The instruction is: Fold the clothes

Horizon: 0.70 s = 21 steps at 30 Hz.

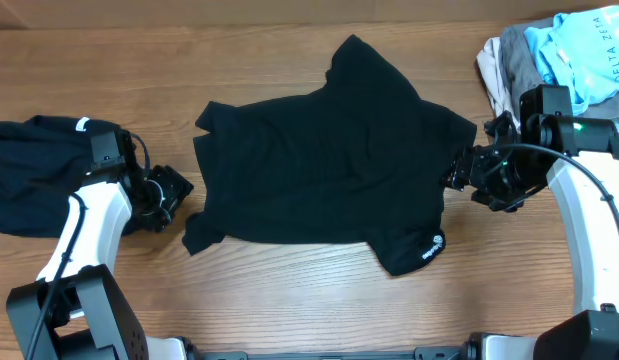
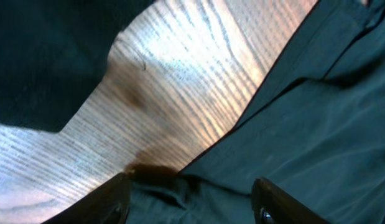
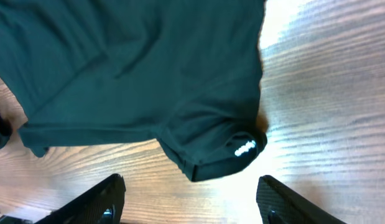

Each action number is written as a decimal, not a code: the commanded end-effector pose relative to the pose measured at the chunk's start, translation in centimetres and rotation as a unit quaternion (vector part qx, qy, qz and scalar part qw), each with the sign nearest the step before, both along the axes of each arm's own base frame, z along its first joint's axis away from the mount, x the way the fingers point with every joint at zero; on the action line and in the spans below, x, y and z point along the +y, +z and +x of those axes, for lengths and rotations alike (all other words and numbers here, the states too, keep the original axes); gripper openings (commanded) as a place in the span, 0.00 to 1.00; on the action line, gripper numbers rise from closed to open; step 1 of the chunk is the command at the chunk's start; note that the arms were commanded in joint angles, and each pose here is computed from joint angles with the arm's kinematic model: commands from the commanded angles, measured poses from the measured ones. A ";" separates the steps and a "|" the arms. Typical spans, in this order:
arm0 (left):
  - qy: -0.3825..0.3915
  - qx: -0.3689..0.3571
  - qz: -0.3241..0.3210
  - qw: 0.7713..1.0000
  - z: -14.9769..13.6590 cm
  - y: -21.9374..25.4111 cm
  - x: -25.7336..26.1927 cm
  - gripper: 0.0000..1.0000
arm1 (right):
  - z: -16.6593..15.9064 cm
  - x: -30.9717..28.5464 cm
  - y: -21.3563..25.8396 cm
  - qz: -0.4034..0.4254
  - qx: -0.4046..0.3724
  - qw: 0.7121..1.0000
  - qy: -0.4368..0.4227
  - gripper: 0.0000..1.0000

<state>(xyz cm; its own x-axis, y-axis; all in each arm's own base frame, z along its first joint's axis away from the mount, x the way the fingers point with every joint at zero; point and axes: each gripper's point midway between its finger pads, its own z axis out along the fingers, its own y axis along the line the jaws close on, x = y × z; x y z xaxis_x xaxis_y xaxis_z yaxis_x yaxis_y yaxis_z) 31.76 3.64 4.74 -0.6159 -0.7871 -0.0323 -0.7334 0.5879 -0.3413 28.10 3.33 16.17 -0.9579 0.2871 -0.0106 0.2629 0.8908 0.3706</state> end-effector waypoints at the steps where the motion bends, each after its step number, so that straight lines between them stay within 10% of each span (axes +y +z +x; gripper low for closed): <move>1: 0.008 -0.002 -0.003 1.000 0.3 0.1 -0.1 0.63 | -0.4 -0.2 0.2 -0.003 0.004 1.000 -0.014 0.72; 7: 0.007 0.001 0.012 1.000 0.3 -0.3 0.4 0.58 | -0.6 -0.1 0.2 -0.002 0.011 1.000 -0.016 0.71; 21: -0.291 0.003 0.060 0.955 -0.1 -4.4 -2.8 0.52 | -0.8 -0.1 0.2 -0.002 0.014 1.000 -0.016 0.71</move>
<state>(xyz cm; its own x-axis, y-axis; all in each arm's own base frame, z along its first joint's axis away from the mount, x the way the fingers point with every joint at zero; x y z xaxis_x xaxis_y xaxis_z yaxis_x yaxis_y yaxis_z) 31.61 1.11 1.11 -0.8869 -0.4570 -0.0667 -0.4252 0.8644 -0.2685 27.43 3.38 16.12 -0.9504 0.3098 0.0270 0.2980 0.8825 0.3639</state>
